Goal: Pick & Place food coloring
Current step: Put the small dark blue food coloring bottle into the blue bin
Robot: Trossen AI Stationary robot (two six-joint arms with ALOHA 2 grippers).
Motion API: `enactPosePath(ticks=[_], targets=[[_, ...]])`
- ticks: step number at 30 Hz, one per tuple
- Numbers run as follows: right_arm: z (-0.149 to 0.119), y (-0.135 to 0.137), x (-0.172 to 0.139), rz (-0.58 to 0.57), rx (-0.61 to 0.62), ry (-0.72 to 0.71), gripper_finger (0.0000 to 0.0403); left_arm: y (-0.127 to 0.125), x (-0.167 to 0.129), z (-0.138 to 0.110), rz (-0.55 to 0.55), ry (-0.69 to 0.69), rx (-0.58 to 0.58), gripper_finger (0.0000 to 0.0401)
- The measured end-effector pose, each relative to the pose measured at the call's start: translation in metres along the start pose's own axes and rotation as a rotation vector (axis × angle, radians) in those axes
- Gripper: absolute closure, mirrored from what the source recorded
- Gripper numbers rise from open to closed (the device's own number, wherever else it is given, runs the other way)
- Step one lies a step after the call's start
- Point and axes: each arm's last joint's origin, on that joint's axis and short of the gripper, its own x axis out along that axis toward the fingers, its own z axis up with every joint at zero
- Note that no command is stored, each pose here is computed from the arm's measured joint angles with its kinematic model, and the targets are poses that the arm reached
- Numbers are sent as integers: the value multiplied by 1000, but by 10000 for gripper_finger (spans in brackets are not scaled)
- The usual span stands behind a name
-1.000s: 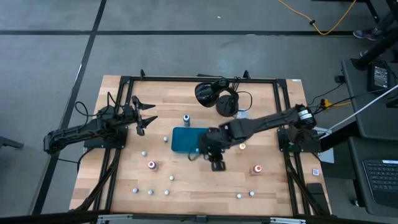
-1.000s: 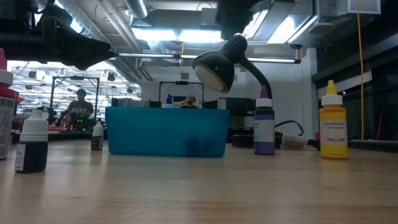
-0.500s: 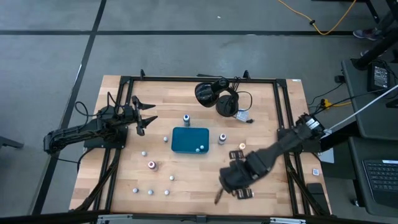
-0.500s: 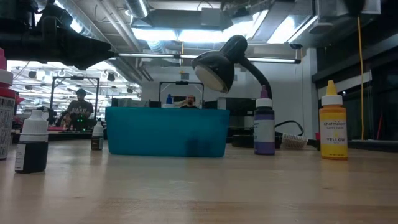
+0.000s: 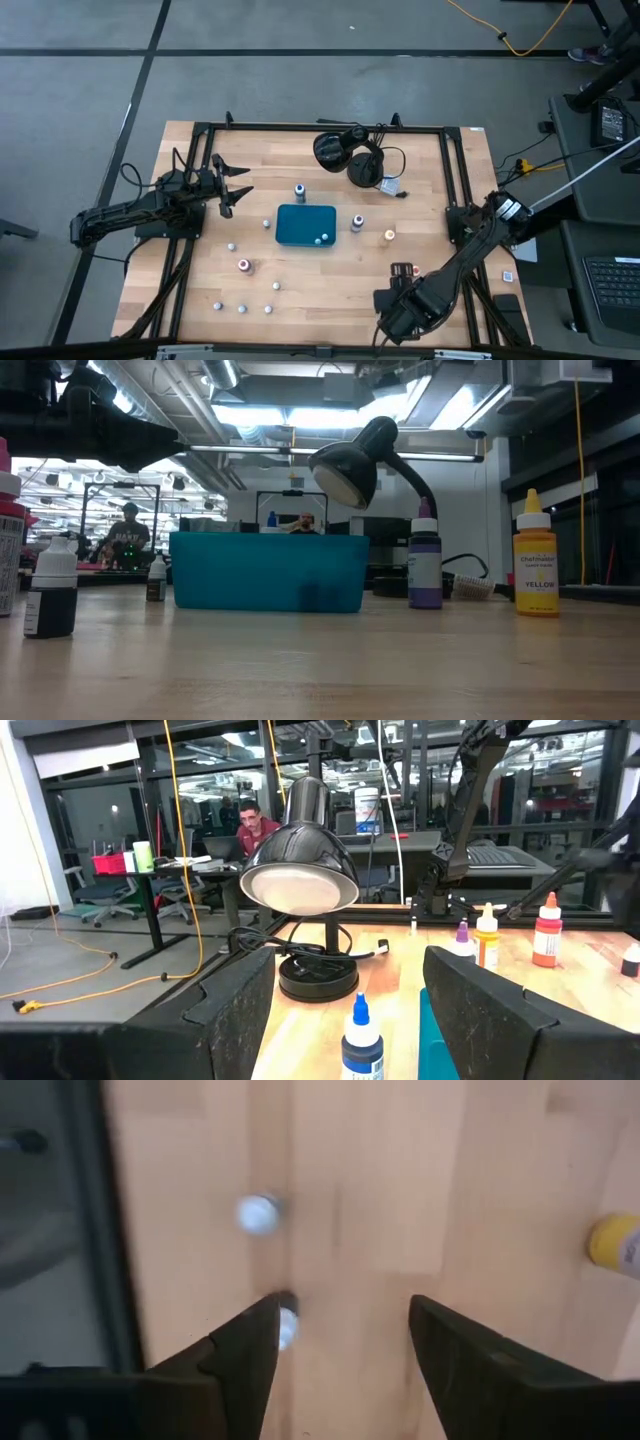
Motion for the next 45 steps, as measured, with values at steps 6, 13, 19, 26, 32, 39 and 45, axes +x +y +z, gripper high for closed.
enactPosePath(ticks=[6, 13, 19, 26, 32, 39, 45], targets=[[-3, -7, 22, -26, 24, 4, 186, 0, 0, 0, 0, 0, 0, 150], [-1, -5, 34, 22, 70, -34, 186, 0, 0, 0, 0, 0, 0, 150], [-3, 7, 44, 58, 68, -30, 186, 0, 0, 0, 0, 0, 0, 150], [-6, 14, 48, 80, 87, -10, 186, 0, 0, 0, 0, 0, 0, 150], [-6, 19, 56, 80, 96, -7, 186, 0, 0, 0, 0, 0, 0, 150], [-3, 24, 64, 94, 97, -20, 186, 0, 0, 0, 0, 0, 0, 150], [-2, 25, 66, 96, 96, -29, 186, 0, 0, 0, 0, 0, 0, 150]])
